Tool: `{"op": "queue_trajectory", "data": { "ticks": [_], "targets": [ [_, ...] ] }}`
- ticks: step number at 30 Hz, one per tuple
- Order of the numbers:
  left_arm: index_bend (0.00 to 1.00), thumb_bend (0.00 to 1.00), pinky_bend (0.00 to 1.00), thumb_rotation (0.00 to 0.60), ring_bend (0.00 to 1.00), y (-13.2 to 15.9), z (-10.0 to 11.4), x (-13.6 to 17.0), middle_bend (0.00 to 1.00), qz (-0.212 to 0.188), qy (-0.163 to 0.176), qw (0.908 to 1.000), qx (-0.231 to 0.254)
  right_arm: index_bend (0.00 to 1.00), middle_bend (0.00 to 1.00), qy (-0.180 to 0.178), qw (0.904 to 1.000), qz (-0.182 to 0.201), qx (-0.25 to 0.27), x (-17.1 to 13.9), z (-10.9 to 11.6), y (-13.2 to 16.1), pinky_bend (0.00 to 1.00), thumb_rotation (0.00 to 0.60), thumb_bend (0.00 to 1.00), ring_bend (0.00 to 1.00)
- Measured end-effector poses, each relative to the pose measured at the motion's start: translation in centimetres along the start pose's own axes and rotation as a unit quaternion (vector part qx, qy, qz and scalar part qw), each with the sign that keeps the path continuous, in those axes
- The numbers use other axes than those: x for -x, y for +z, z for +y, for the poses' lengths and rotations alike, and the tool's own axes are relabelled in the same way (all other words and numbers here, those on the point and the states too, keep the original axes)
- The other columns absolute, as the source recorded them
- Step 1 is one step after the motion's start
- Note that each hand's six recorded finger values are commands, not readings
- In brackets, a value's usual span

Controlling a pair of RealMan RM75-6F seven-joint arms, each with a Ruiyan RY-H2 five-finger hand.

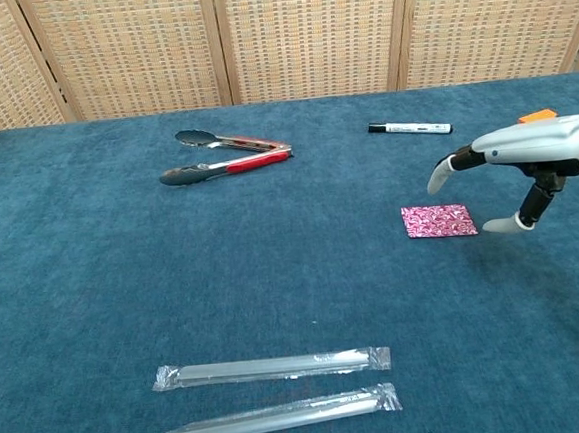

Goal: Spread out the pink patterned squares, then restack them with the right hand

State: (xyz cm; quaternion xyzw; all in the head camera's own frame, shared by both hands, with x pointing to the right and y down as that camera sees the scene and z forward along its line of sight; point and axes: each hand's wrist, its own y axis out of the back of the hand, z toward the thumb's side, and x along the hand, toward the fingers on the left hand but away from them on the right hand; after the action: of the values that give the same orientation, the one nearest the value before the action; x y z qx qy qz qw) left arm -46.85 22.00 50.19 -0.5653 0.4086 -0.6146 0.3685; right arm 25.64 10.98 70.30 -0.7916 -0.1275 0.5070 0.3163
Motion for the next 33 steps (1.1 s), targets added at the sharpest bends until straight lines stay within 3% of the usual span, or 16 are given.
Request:
{"op": "queue_trajectory", "data": {
  "ticks": [33],
  "targets": [
    [0.08, 0.12, 0.00, 0.600, 0.00, -0.9, -0.2, 0.4, 0.00, 0.015, -0.004, 0.9999, 0.001, 0.19, 0.12, 0.044, 0.9964, -0.003, -0.073, 1.4, -3.0, -0.7, 0.00, 0.600, 0.43, 0.00]
  ]
}}
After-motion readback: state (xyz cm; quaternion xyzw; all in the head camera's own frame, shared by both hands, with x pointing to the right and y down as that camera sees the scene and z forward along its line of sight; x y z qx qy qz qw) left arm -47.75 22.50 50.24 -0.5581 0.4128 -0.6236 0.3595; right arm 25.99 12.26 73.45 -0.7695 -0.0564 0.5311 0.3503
